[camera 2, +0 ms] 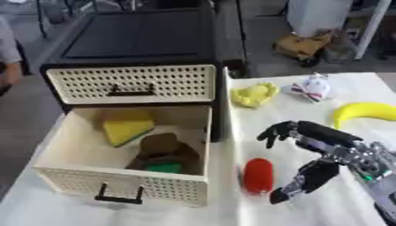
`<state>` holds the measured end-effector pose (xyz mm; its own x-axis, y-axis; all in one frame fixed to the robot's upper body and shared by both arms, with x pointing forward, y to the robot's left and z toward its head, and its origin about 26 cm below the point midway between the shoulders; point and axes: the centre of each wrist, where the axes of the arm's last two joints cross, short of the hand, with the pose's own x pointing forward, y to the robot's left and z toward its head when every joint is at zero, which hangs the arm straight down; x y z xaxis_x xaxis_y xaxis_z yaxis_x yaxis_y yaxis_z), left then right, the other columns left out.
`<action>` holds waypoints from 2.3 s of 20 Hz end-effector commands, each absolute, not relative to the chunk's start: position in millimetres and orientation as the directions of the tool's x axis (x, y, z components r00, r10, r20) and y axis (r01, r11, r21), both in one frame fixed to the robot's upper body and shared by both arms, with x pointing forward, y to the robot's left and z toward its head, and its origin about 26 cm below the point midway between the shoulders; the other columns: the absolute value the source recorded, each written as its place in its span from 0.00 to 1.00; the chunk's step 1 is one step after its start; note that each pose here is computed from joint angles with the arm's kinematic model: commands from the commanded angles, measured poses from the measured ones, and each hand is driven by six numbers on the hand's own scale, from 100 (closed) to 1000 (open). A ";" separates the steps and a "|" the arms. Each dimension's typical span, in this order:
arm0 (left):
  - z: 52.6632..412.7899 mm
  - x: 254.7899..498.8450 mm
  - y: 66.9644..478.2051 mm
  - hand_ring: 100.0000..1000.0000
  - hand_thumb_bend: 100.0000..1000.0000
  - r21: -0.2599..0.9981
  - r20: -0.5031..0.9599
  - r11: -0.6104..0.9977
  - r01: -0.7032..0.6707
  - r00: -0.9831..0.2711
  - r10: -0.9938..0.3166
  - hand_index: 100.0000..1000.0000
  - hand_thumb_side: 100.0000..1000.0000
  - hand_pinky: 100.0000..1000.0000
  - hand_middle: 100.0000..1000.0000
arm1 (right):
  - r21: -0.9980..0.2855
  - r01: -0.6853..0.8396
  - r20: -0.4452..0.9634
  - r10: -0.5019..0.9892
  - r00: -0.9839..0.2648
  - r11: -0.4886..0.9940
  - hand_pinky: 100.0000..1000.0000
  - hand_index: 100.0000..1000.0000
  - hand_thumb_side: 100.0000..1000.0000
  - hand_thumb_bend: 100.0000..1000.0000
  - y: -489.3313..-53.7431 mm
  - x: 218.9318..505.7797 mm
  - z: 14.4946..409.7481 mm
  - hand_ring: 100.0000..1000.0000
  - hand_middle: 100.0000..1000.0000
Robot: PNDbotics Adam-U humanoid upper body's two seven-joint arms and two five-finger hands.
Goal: Pick up objects from table and place into drawer.
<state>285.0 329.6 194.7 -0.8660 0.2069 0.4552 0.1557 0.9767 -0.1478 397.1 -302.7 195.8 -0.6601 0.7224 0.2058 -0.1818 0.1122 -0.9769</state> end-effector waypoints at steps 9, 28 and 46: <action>201.4 284.5 327.8 0.00 0.00 -0.127 0.445 0.979 0.162 -0.872 0.202 0.89 0.58 0.00 0.00 | -0.984 -0.174 0.133 0.793 -0.595 0.035 0.75 0.81 0.45 0.94 -327.8 412.9 182.2 0.91 0.59; 200.4 284.5 327.2 0.00 0.00 -0.134 0.451 0.978 0.161 -0.869 0.205 0.89 0.58 0.00 0.00 | -0.983 -0.180 0.089 0.804 -0.588 -0.022 0.74 0.76 0.43 0.92 -334.5 420.1 168.4 0.88 0.50; 202.1 284.6 328.3 0.00 0.00 -0.131 0.459 0.980 0.148 -0.867 0.192 0.89 0.58 0.00 0.00 | -0.969 -0.215 0.233 0.737 -0.635 0.122 0.76 0.85 0.49 0.96 -323.5 397.1 212.7 0.91 0.53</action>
<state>286.0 326.9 193.7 -0.8557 0.2053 0.4749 0.1495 0.9769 -0.1528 400.4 -317.0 194.4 -0.6305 0.7310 0.2610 -0.2499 0.1272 -0.9599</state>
